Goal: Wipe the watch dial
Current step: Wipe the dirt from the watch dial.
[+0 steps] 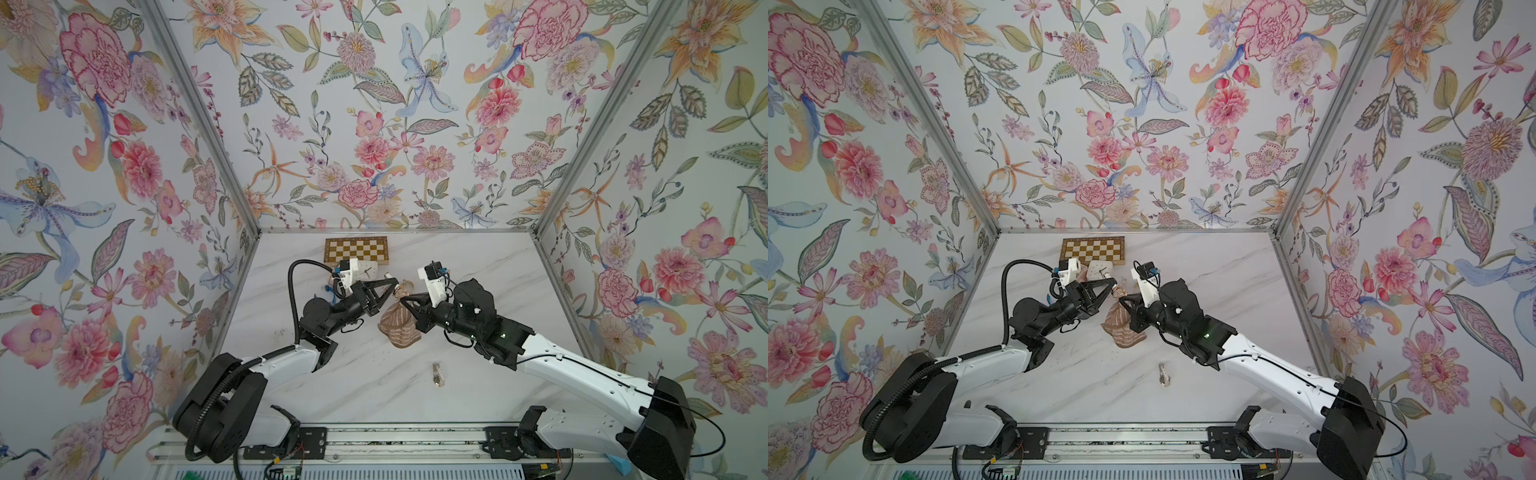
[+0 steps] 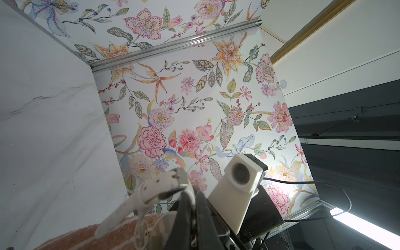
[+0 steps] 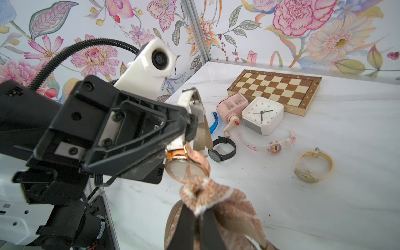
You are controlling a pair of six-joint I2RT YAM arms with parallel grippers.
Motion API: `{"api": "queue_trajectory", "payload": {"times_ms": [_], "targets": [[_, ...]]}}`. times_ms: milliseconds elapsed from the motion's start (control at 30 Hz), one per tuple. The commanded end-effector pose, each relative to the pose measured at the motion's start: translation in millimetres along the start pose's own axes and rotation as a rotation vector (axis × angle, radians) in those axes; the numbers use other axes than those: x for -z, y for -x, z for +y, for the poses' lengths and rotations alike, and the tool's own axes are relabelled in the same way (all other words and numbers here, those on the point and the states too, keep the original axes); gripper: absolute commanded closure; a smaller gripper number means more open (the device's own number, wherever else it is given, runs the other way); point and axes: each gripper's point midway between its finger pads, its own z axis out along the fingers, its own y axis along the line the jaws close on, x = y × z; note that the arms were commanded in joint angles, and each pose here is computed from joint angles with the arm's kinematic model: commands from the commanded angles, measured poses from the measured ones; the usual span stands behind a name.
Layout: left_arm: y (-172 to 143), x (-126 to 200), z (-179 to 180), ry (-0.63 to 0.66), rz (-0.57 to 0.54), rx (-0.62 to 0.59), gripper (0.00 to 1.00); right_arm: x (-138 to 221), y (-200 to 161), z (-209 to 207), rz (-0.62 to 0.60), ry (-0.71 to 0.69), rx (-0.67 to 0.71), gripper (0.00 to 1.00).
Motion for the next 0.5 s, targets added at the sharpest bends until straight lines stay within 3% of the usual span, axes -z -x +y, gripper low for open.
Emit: {"api": "queue_trajectory", "payload": {"times_ms": [0, 300, 467], "targets": [[-4, 4, -11, -0.044, 0.015, -0.041, 1.0, 16, 40, 13, -0.104, 0.011, 0.046, 1.0], [-7, 7, -11, -0.06, 0.021, -0.035, 1.0, -7, -10, -5, -0.001, -0.013, -0.026, 1.0], [-6, 15, -10, -0.073, 0.011, -0.023, 1.0, -8, -1, -2, -0.002, -0.022, -0.009, 1.0]]}}
